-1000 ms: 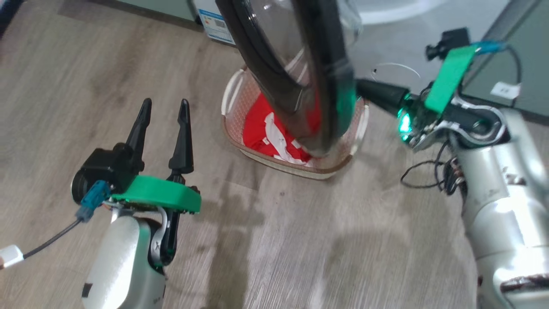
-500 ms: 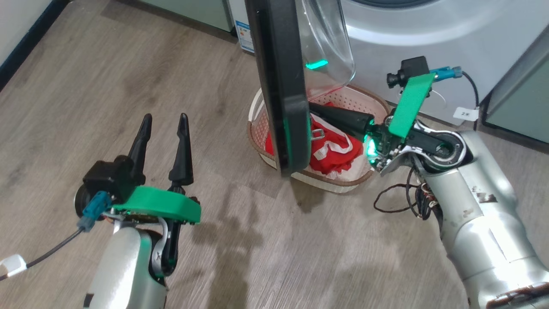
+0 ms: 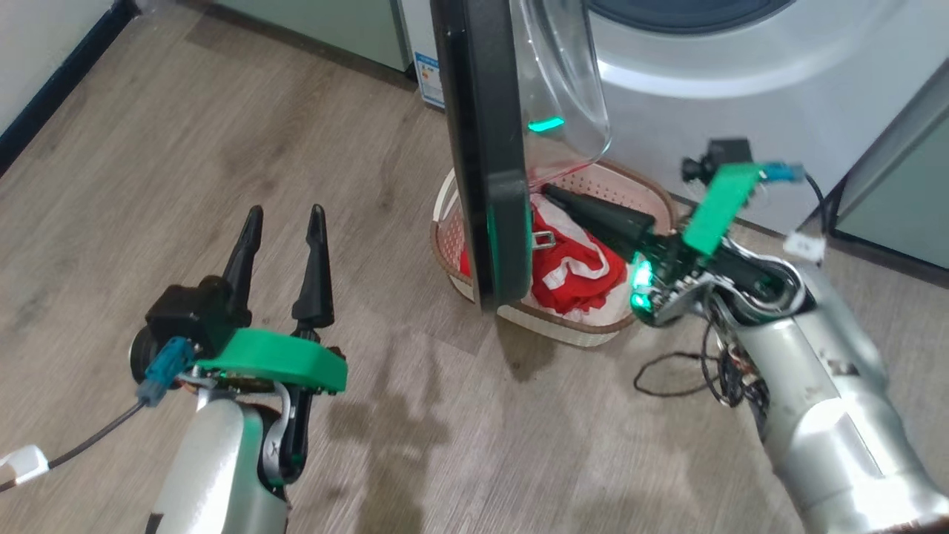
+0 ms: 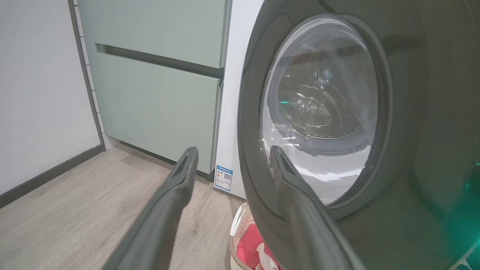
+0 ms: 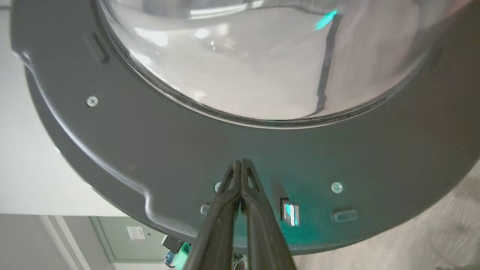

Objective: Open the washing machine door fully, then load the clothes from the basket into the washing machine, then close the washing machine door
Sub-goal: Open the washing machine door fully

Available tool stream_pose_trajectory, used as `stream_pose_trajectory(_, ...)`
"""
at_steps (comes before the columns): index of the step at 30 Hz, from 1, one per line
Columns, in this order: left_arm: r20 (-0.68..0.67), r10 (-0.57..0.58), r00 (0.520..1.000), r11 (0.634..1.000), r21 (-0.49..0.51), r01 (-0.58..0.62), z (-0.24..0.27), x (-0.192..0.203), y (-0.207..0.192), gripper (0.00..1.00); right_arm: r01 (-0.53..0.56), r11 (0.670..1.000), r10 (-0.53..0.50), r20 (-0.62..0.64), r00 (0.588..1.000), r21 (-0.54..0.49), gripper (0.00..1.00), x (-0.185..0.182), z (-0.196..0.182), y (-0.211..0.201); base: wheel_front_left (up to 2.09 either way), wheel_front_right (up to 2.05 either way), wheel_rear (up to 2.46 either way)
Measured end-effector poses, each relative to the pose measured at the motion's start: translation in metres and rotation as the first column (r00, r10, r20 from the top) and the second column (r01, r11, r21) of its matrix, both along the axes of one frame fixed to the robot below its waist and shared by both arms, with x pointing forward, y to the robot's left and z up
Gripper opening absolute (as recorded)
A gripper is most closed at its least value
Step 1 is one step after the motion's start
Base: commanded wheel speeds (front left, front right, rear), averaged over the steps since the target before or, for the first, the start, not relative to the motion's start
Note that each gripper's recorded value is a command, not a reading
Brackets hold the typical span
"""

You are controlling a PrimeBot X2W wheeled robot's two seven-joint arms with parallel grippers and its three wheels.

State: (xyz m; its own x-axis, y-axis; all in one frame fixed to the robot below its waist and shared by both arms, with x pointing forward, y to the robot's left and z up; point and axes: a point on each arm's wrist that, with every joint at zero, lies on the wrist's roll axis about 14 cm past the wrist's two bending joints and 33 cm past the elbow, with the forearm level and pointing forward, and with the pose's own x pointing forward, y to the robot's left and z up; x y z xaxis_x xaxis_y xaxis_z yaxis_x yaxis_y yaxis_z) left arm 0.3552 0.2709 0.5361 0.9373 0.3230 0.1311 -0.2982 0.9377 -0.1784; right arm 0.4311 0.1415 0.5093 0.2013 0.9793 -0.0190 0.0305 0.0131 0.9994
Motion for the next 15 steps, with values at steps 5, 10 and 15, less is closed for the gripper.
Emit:
stream_pose_trajectory(5, 0.005, -0.016, 1.000, 1.000, 0.005, 0.016, 0.001, 0.004, -0.005, 1.00, 0.140, 0.984, -0.127, -0.119, 0.985, 0.110, 0.96, 0.009, 0.001, -0.032, 0.00, 0.00, 0.00)
stream_pose_trajectory(10, 0.003, -0.023, 1.000, 1.000, 0.006, 0.023, 0.000, 0.007, -0.007, 1.00, 0.277, 0.952, -0.256, -0.153, 0.954, 0.132, 1.00, 0.014, -0.004, -0.068, 0.00, 0.00, 0.00)
stream_pose_trajectory(15, 0.003, -0.034, 0.999, 0.999, 0.006, 0.034, -0.001, 0.009, -0.010, 1.00, 0.371, 0.920, -0.350, -0.156, 0.924, 0.130, 1.00, 0.010, -0.008, -0.094, 0.00, 0.00, 0.00)
